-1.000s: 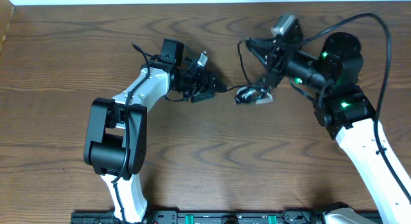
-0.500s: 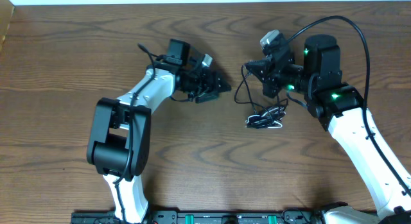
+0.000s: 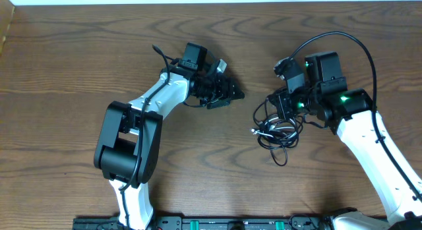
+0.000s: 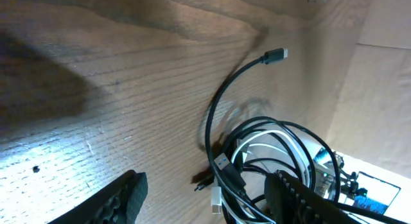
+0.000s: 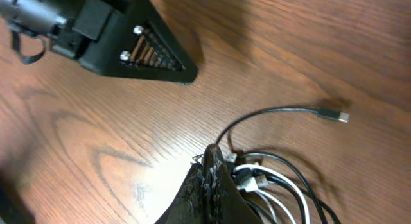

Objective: Untangle cables

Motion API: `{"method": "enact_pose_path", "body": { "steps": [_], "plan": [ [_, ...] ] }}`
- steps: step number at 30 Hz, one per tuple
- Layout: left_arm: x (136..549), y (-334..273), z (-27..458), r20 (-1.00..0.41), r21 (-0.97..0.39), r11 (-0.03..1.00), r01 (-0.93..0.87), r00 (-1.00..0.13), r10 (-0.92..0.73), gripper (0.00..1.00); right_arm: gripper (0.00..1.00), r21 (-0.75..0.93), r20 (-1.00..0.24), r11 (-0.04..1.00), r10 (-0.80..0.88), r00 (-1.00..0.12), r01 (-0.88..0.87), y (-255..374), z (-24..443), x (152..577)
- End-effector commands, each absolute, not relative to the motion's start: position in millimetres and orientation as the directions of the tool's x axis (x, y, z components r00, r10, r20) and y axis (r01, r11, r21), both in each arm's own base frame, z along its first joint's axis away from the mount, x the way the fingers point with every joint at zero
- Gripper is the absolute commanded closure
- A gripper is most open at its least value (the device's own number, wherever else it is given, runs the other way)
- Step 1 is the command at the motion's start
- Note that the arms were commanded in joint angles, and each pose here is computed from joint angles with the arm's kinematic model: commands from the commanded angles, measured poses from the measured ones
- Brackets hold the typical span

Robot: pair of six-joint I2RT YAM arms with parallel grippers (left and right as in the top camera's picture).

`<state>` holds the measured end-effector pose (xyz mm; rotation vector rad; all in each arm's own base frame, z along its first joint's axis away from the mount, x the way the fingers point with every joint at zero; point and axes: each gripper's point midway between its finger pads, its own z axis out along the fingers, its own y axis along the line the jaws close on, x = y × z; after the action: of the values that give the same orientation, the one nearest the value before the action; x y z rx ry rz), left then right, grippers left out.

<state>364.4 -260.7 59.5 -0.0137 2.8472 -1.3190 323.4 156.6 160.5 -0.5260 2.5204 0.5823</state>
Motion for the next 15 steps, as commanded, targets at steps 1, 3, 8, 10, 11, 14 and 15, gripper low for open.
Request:
{"method": "enact_pose_path", "body": {
  "steps": [1, 3, 8, 10, 11, 14, 15],
  "plan": [
    [368.7, -263.5, 49.7, -0.02, -0.716, 0.698, -0.002, -1.0, -0.023, 0.37, 0.99, 0.256, -0.526, 0.908, -0.156, -0.836, -0.331, 137.2, 160.1, 334.3],
    [369.1, -263.5, 43.6, -0.018, -0.68, 0.733, -0.024, -0.999, -0.05, 0.37, 0.99, 0.218, -0.505, 0.944, -0.107, -0.856, -0.247, 124.0, 155.4, 336.0],
    [363.6, -274.7, 36.0, -0.036, -0.627, 0.779, -0.022, -0.998, -0.057, 0.37, 0.99, 0.191, -0.402, 0.969, -0.067, -0.913, -0.155, 109.5, 140.0, 316.3],
    [361.7, -277.9, 32.1, -0.06, -0.595, 0.804, -0.004, -0.997, -0.05, 0.37, 0.99, 0.191, -0.352, 0.973, -0.057, -0.934, -0.131, 106.6, 132.6, 304.9],
    [361.1, -279.8, 31.1, -0.07, -0.586, 0.81, 0.005, -0.997, -0.045, 0.37, 0.99, 0.191, -0.334, 0.974, -0.053, -0.941, -0.122, 105.5, 129.2, 300.8],
    [358.3, -286.8, 28.9, -0.098, -0.561, 0.827, 0.032, -0.995, -0.028, 0.37, 0.99, 0.191, -0.294, 0.977, -0.036, -0.955, -0.096, 102.8, 116.4, 291.5],
    [357.2, -288.7, 28.4, -0.104, -0.555, 0.831, 0.039, -0.994, -0.023, 0.37, 0.99, 0.192, -0.289, 0.977, -0.033, -0.957, -0.091, 102.5, 111.9, 290.0]
  ]
}}
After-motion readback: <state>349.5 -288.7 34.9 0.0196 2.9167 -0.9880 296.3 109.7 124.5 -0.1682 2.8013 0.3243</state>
